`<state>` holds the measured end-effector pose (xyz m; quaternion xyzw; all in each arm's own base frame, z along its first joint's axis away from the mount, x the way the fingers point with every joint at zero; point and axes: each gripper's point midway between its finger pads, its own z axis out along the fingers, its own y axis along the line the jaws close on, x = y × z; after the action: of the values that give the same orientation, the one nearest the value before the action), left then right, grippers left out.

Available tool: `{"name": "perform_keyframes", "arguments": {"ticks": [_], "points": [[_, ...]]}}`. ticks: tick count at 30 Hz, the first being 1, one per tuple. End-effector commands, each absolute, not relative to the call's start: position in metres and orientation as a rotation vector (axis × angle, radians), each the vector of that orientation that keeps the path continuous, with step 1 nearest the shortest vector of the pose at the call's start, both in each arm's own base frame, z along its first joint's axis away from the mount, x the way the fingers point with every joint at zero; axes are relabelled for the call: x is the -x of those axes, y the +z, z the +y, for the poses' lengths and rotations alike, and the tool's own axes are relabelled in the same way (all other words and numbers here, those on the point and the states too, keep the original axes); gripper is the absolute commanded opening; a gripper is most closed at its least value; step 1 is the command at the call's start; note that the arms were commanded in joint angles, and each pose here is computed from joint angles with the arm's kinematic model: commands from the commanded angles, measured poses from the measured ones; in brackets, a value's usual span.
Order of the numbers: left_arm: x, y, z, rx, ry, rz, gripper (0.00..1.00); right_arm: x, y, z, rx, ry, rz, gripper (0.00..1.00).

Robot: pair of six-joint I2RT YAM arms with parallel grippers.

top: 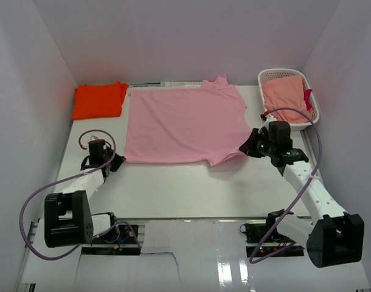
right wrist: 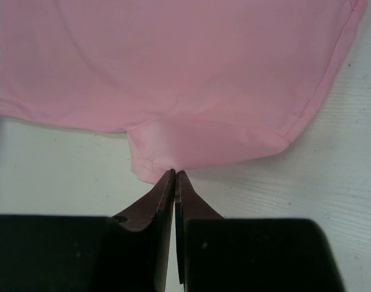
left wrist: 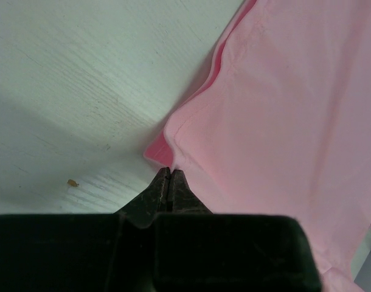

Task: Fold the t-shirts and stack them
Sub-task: Grap the side of the flattened tshirt closest away from the robot with both arms

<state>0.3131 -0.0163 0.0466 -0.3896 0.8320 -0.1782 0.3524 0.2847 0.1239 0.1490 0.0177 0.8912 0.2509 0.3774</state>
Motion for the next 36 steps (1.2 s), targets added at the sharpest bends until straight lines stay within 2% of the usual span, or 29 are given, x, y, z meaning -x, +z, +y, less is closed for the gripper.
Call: {"name": "perform_keyframes", "arguments": {"ticks": [1,17,36], "points": [[-0.324,0.059,-0.011,1.000,-0.443,2.119,0.00,-0.298,0.170,0.124,-0.001,0.636,2.234,0.08],[-0.357,0.090,-0.007,1.007,-0.466,2.052,0.00,-0.322,0.177,0.118,-0.001,0.612,2.234,0.08],[-0.371,0.093,0.002,1.022,-0.418,2.044,0.00,-0.359,0.190,0.116,-0.029,0.594,2.223,0.08]]}}
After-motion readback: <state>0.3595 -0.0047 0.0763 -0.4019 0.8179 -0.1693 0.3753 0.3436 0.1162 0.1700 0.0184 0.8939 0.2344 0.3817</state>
